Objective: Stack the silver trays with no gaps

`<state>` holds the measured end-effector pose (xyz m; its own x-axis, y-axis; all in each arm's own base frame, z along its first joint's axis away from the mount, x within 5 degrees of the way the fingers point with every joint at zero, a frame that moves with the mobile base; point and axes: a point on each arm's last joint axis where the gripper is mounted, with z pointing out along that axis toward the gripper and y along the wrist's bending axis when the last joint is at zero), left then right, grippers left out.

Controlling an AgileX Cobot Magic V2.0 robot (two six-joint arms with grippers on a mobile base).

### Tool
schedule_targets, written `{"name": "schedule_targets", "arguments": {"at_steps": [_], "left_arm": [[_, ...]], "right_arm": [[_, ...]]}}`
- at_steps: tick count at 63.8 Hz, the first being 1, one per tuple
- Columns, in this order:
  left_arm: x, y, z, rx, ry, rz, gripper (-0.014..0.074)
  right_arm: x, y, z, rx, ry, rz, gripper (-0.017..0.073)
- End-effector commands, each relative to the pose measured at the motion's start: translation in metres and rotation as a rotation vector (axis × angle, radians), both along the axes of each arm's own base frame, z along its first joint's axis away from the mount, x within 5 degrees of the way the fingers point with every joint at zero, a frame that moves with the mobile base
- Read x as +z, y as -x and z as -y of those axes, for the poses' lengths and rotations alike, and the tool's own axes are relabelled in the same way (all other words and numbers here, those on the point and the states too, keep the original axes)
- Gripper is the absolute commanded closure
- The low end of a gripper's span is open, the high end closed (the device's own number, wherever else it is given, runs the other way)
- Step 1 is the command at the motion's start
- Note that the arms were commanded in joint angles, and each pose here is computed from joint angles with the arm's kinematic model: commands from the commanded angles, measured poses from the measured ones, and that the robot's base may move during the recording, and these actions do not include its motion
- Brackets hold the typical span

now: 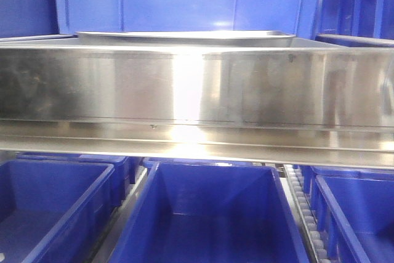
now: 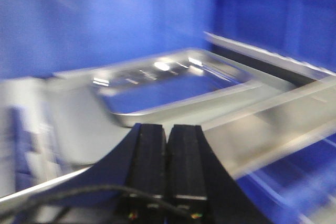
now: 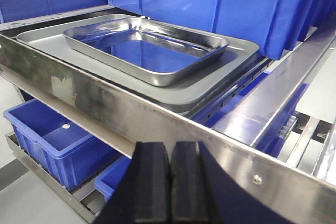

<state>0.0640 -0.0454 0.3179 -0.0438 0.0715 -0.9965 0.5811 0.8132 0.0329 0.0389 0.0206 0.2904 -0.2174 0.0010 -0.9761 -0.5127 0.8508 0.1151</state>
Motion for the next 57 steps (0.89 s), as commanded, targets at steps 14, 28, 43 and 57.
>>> {"name": "schedule_targets", "arguments": {"at_steps": [14, 28, 43, 57], "left_arm": [[-0.048, 0.019, -0.031, 0.311, 0.157, 0.173, 0.0642], [-0.087, 0.015, -0.041, 0.523, 0.185, 0.222, 0.0642], [-0.102, 0.012, -0.046, 0.614, 0.206, 0.233, 0.0642], [-0.102, 0.012, -0.046, 0.614, 0.206, 0.231, 0.0642]], "right_arm": [[0.016, 0.000, -0.001, 0.010, -0.037, 0.101, 0.0510], [0.016, 0.000, -0.001, 0.010, -0.036, 0.100, 0.0510], [0.016, 0.000, -0.001, 0.009, -0.035, 0.098, 0.0510], [0.016, 0.000, -0.001, 0.009, -0.035, 0.098, 0.0510]]}}
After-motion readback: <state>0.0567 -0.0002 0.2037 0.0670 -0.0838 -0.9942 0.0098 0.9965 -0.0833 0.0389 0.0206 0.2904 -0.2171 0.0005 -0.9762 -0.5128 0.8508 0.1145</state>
